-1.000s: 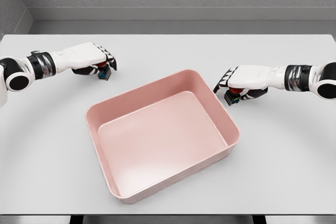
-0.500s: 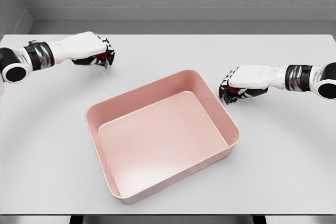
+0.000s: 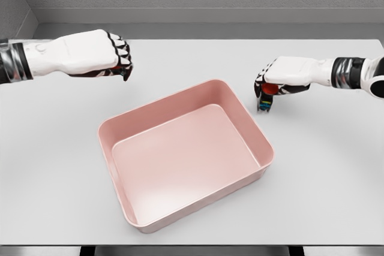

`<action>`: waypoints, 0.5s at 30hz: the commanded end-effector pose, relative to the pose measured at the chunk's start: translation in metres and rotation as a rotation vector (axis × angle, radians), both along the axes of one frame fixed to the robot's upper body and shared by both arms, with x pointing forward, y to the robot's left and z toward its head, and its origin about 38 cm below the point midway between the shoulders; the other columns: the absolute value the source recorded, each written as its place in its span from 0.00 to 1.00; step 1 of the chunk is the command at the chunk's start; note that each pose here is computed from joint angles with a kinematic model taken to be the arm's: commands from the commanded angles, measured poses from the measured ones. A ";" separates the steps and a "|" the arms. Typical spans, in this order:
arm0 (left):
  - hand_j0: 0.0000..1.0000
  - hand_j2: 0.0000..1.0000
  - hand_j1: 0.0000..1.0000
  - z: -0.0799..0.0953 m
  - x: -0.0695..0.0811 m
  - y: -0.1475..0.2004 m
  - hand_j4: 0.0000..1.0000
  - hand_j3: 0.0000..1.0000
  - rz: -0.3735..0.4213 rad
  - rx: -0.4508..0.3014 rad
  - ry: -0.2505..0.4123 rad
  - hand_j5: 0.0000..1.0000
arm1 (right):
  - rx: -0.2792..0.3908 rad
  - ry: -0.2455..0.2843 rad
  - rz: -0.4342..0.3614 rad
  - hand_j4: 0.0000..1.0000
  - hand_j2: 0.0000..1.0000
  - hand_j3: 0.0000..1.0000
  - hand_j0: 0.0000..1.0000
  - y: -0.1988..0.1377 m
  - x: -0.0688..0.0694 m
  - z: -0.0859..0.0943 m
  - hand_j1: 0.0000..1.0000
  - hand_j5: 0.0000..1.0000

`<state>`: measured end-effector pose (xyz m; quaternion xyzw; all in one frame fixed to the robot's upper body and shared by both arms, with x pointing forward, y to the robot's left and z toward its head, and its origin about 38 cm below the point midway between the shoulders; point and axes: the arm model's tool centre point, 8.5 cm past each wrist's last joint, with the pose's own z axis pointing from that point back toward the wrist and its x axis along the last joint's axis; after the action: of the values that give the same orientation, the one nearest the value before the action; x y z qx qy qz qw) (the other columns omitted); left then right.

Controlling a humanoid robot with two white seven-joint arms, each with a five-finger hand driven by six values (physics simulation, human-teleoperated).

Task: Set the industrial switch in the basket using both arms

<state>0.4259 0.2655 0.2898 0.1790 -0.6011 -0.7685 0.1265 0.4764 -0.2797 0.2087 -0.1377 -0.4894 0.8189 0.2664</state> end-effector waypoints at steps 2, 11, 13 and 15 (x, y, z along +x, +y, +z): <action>0.33 0.33 0.33 0.024 -0.030 0.004 0.33 0.33 -0.042 -0.016 -0.028 0.33 | 0.008 -0.008 -0.003 0.49 0.49 0.49 0.49 0.000 0.002 0.005 0.49 0.49; 0.33 0.33 0.33 0.024 -0.041 -0.023 0.33 0.33 -0.129 -0.029 -0.033 0.33 | 0.021 -0.057 0.002 0.49 0.49 0.49 0.49 0.003 0.008 0.028 0.49 0.49; 0.33 0.33 0.33 0.020 -0.041 -0.029 0.33 0.33 -0.145 -0.033 -0.023 0.33 | 0.023 -0.070 0.004 0.49 0.49 0.49 0.49 0.004 0.010 0.035 0.49 0.49; 0.33 0.33 0.33 0.017 -0.041 -0.037 0.33 0.33 -0.163 -0.040 -0.016 0.33 | 0.027 -0.084 0.022 0.49 0.49 0.49 0.49 0.009 0.009 0.041 0.49 0.49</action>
<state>0.3849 0.2365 0.3070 0.1417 -0.6237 -0.7658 0.0671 0.4865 -0.2728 0.2479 -0.1647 -0.5085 0.8101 0.2407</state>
